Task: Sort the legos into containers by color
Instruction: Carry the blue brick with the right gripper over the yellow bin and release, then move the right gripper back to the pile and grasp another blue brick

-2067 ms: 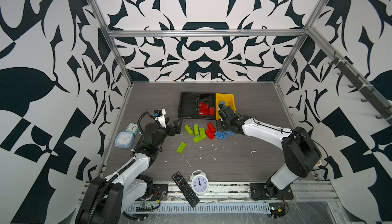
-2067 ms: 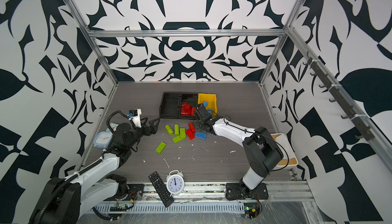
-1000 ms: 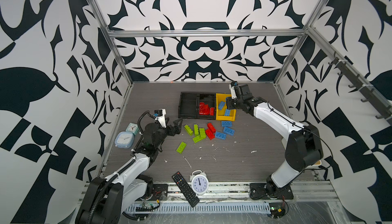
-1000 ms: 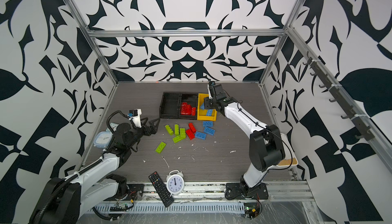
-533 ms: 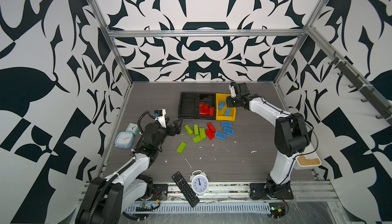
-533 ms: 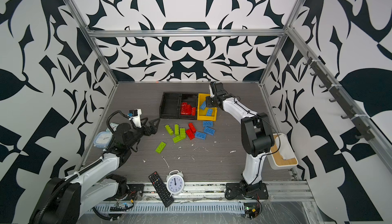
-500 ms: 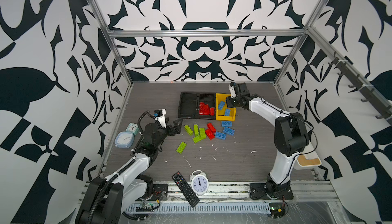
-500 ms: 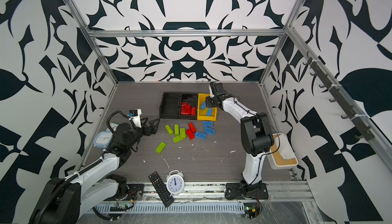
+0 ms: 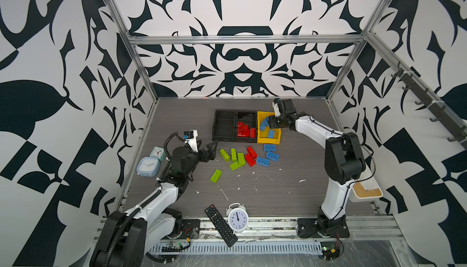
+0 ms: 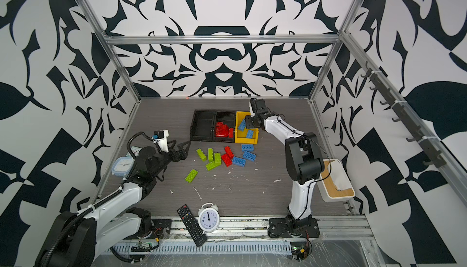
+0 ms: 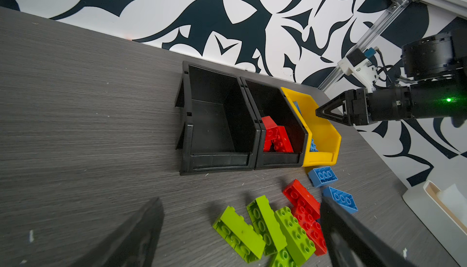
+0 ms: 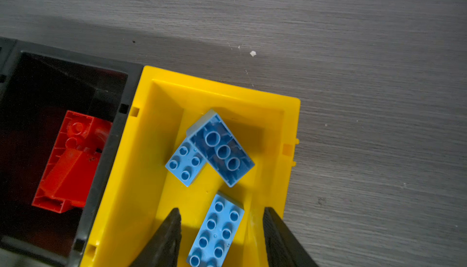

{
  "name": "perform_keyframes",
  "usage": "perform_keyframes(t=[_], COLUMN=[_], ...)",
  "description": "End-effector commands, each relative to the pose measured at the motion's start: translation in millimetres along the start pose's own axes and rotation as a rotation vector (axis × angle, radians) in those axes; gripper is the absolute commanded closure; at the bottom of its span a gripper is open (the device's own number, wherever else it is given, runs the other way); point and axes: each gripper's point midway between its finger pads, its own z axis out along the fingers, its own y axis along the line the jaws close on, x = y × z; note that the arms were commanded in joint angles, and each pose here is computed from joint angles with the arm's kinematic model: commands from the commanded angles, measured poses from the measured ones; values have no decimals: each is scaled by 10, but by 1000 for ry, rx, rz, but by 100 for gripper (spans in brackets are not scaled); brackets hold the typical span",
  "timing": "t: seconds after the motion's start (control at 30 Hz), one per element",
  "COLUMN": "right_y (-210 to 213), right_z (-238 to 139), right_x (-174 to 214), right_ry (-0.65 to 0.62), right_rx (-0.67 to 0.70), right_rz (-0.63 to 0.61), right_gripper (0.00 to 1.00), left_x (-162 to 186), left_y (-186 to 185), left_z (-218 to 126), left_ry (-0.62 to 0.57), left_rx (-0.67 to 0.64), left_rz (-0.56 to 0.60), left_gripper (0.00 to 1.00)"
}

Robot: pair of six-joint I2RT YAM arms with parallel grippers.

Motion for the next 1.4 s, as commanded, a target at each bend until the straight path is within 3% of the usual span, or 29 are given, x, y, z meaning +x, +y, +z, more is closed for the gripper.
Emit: perform_keyframes(t=[0.0, 0.2, 0.33, 0.53, 0.83, 1.37], right_y=[50, 374, 815, 1180, 1290, 1218], right_z=[-369, -796, -1033, -1141, -999, -742], right_x=[-239, 152, 701, 1244, 1500, 1687], right_ry=[-75, -36, 70, 154, 264, 366], right_rx=[-27, -225, -402, -446, -393, -312], right_rz=[-7, -25, -214, -416, -592, -673], right_gripper=[45, 45, 46, 43, 40, 39], left_x=[-55, -48, -39, -55, -56, -51], left_y=[-50, -47, -48, -52, -52, -38], left_z=[-8, -12, 0, -12, -11, -6], left_ry=[-17, -18, -14, -22, -20, -18], left_rx=[19, 18, 22, 21, 21, 14], left_rz=[6, 0, -3, 8, 10, 13], left_gripper=[1, 1, 1, 1, 1, 1])
